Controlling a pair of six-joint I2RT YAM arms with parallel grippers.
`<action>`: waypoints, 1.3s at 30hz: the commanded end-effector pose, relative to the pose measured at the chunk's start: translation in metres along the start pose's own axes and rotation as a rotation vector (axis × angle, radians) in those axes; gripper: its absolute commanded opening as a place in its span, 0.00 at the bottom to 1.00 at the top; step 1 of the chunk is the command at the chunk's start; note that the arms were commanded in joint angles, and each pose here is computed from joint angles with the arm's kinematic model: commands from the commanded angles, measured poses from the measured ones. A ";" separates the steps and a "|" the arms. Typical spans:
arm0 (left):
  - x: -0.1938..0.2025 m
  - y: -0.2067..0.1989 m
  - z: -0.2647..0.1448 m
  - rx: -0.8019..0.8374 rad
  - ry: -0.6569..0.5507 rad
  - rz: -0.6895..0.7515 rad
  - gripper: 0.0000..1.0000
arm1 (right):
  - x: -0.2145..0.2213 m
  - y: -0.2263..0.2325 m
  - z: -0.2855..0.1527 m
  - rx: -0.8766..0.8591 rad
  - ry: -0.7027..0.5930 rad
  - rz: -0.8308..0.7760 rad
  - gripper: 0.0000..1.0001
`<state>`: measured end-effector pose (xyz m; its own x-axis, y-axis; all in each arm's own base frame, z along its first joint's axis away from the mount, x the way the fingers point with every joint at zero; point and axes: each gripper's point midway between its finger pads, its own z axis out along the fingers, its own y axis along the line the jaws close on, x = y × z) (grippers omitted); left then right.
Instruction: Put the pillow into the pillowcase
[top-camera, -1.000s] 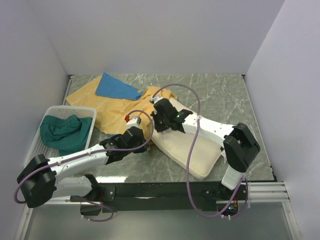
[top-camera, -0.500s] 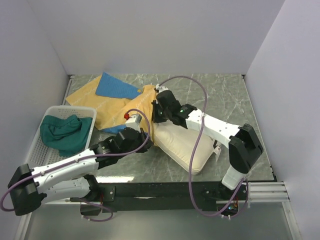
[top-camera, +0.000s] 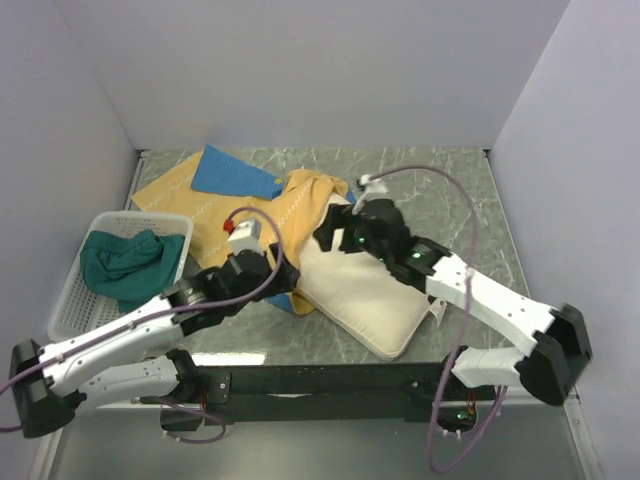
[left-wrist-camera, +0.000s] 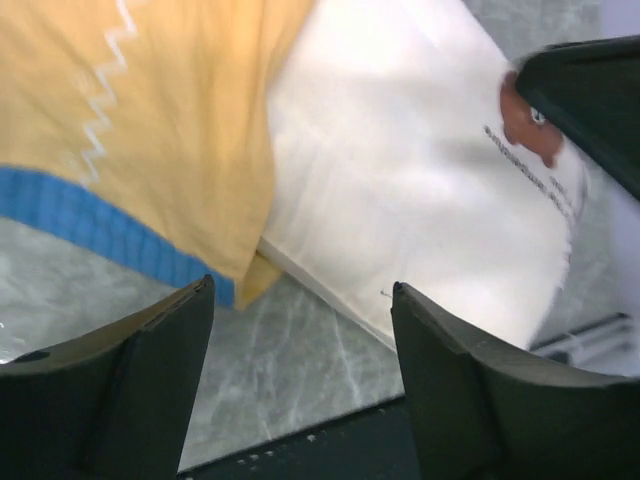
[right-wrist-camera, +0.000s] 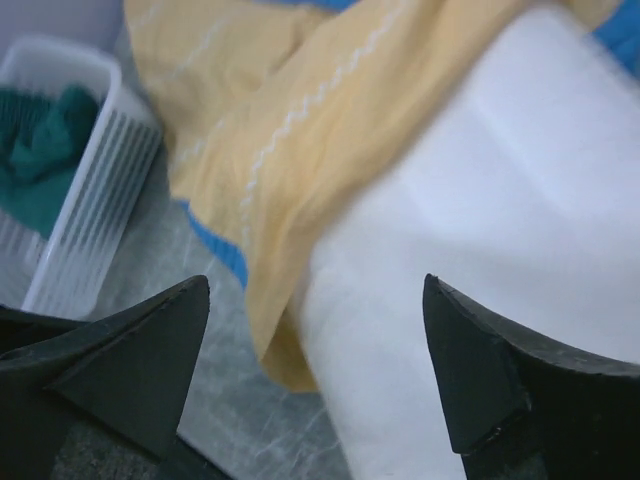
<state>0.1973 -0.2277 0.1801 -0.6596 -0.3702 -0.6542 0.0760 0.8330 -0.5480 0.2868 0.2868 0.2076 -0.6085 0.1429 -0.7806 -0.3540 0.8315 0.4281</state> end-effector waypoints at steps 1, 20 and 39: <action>-0.067 -0.032 0.012 -0.104 -0.151 0.144 0.79 | -0.020 -0.089 -0.028 0.255 -0.091 0.093 0.95; -0.124 -0.046 0.231 -0.449 -0.033 0.672 0.77 | 0.044 -0.206 -0.099 0.392 -0.186 0.448 1.00; -0.118 -0.022 0.280 -0.463 -0.061 0.684 0.40 | 0.071 -0.219 -0.133 0.540 -0.163 0.582 1.00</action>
<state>0.4669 -0.3102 0.1122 -0.5768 0.2840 -0.7659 0.1226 0.9571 0.2626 0.2320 0.0357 0.1221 -0.4588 0.6254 -0.6311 0.3886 0.7800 0.4904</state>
